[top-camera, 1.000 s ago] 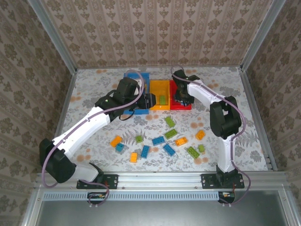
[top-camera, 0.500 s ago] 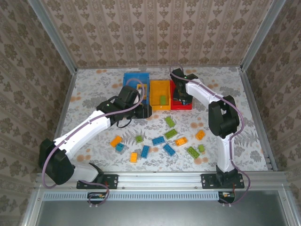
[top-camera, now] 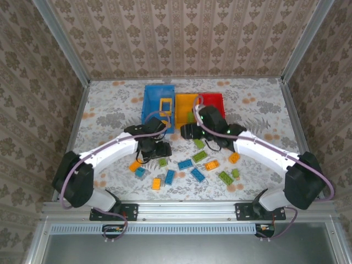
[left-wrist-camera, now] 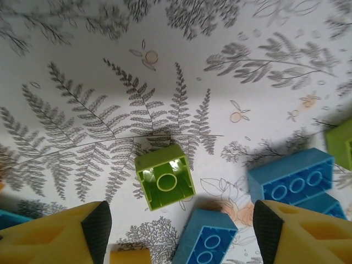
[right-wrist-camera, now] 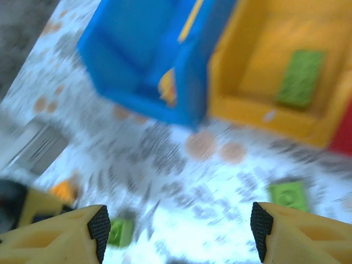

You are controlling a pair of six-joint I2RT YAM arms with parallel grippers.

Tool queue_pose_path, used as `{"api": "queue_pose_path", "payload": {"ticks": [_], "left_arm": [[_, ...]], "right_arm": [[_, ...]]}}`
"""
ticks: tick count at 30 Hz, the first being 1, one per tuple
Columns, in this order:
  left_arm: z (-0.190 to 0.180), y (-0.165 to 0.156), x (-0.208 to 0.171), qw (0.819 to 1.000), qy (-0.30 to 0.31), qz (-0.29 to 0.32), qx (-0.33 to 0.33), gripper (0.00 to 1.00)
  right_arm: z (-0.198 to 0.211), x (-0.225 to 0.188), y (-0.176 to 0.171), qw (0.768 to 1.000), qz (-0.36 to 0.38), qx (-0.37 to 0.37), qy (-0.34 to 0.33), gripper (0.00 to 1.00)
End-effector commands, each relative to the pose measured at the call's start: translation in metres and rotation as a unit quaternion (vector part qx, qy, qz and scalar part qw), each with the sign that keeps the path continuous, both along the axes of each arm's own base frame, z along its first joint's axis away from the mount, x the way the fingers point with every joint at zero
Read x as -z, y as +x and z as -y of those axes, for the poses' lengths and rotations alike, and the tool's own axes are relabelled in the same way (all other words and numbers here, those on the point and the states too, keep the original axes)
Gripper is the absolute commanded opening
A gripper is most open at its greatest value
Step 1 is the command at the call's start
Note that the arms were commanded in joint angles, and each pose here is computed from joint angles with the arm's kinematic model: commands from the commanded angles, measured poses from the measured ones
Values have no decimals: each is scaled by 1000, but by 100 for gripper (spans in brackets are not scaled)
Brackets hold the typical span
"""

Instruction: Sort the legos into containers by color

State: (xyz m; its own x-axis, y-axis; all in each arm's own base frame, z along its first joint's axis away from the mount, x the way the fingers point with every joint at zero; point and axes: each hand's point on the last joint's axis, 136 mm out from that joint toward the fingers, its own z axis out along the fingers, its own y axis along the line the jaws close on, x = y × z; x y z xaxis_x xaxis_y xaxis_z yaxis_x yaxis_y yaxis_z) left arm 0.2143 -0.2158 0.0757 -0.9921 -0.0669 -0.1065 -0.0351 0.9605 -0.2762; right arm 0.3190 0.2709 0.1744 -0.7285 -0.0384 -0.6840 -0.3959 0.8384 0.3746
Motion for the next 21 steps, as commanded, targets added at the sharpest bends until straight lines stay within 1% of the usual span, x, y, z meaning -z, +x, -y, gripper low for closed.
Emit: {"api": "queue_pose_path", "payload": {"ticks": [1, 3, 5, 8, 10, 13, 17, 19, 21], "left_arm": [[4, -10, 13, 998, 6, -50, -26, 73], [5, -11, 22, 997, 15, -66, -31, 74], [4, -13, 31, 996, 26, -85, -33, 74], [3, -15, 42, 994, 43, -99, -36, 71], [3, -11, 46, 994, 45, -94, -37, 67], [6, -6, 49, 994, 45, -87, -37, 57], [4, -3, 49, 994, 57, -83, -34, 38], [4, 0, 40, 996, 60, -66, -28, 33], [8, 9, 20, 997, 63, -34, -11, 30]], "right_arm": [[-33, -12, -34, 991, 53, -103, 63, 72], [-38, -8, -54, 987, 61, -130, 70, 73], [-41, -6, -65, 985, 59, -147, 74, 74], [-40, -4, -73, 983, 54, -158, 78, 74], [-39, -4, -75, 983, 55, -159, 75, 74], [-37, -3, -75, 983, 55, -159, 71, 75], [-37, -3, -74, 984, 55, -156, 68, 74], [-35, -5, -72, 985, 59, -150, 65, 74], [-27, -11, -65, 988, 71, -127, 59, 74]]}}
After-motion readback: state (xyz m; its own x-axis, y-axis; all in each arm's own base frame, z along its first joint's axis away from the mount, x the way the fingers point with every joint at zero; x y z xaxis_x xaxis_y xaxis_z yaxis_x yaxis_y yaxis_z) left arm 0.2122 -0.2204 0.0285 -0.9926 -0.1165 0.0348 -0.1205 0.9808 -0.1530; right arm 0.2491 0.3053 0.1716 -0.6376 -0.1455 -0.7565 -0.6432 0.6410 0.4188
